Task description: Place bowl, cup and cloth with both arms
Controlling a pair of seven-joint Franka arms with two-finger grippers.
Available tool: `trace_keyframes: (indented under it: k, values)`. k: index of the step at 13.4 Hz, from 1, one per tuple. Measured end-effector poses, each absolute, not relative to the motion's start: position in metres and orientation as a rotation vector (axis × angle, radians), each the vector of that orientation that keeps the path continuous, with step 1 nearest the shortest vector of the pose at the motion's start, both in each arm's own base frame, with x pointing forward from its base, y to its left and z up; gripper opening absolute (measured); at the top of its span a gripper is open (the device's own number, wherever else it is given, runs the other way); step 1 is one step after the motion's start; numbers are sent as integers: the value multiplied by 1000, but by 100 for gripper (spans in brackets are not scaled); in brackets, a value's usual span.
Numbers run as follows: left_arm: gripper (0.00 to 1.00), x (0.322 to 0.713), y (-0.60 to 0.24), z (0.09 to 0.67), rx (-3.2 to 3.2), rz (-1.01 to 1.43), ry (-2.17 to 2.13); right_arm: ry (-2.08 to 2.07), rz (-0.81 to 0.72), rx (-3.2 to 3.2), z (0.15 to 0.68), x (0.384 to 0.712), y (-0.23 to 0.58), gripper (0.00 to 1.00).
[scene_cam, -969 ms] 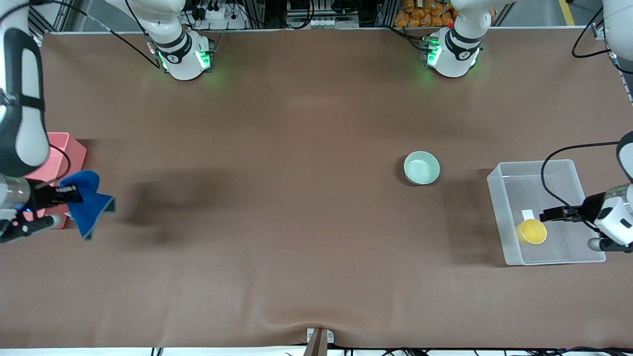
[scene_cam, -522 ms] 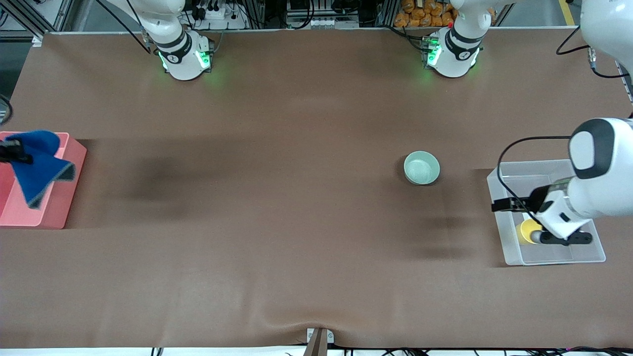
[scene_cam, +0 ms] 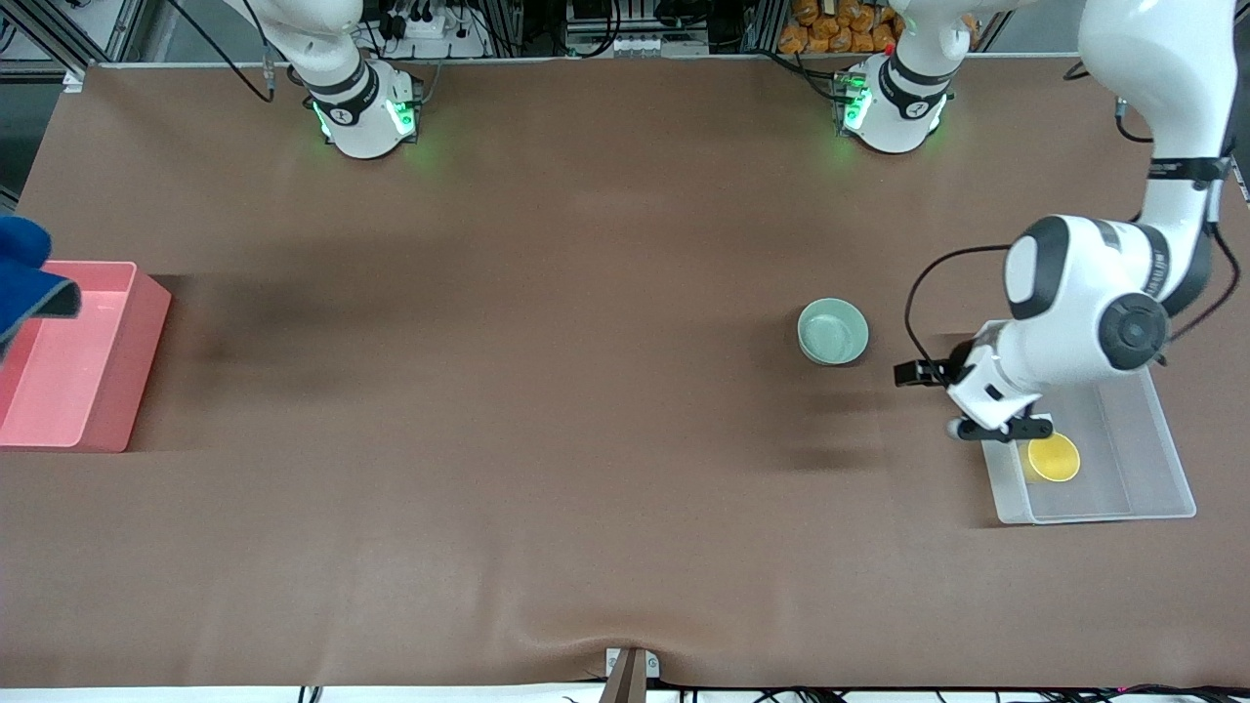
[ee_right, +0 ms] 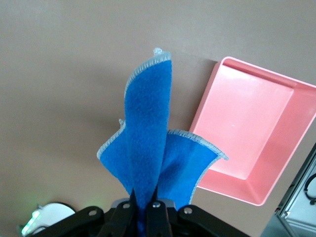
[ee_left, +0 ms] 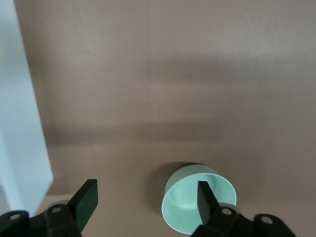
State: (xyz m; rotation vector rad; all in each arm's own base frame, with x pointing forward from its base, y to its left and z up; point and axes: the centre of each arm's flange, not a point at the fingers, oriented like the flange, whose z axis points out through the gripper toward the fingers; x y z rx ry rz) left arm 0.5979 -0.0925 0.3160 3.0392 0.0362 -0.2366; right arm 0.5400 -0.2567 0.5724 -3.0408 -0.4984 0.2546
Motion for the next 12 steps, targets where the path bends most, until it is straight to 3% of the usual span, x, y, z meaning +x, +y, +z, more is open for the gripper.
trace_keyframes:
  k: [5, 12]
  values:
    - [89, 555, -123, 273, 3082, -257, 81, -619, 274, -3006, 566, 509, -319, 5]
    - [81, 519, -135, 233, 3081, -250, 94, -701, 359, -2985, 542, 509, -338, 5]
